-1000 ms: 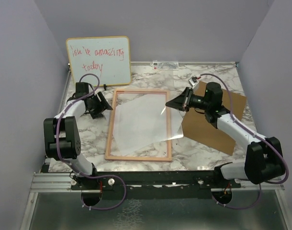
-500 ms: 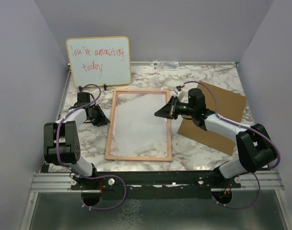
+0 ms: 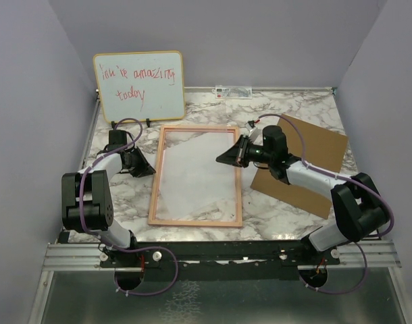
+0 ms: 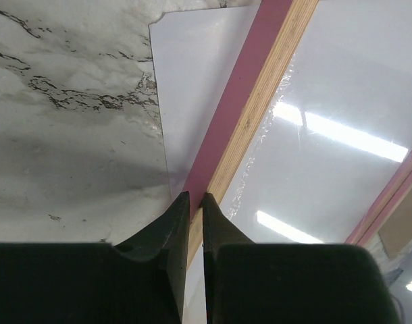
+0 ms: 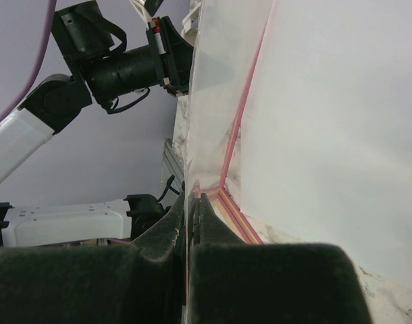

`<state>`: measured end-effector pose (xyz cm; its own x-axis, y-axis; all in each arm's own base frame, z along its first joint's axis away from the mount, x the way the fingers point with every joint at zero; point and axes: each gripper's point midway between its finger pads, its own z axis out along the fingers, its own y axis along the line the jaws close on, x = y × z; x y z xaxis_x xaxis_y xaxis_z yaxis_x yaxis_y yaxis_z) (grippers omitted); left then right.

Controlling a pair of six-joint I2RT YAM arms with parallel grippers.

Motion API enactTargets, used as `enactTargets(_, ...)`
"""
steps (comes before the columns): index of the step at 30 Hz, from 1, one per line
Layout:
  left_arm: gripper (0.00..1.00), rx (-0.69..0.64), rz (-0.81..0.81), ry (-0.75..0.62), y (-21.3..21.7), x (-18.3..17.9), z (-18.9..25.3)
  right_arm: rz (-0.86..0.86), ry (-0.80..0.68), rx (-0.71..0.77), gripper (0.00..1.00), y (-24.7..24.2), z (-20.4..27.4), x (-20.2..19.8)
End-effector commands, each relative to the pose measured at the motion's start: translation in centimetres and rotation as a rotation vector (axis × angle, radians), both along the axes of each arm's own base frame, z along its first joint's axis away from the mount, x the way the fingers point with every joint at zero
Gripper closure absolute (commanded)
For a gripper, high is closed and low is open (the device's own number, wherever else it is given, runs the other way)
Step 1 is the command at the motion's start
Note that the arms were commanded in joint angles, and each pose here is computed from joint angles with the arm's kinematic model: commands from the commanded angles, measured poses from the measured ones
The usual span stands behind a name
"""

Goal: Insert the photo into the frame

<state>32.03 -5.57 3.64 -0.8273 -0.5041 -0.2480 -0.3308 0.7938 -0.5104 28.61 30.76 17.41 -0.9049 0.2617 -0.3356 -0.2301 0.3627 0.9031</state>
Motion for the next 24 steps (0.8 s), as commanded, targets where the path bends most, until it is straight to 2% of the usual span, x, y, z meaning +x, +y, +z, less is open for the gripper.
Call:
enactTargets(1,0.88,0.008,-0.013,0.077,0.1,-1.7,-2.0,-0.023,-0.084,0.003,0.99,0.3,1.2,0.8)
enactTargets(24,0.89,-0.001,-0.008,0.094,0.0,-1.5,-2.6,0.041,-0.184,0.02,0.99,1.7,2.6,0.5)
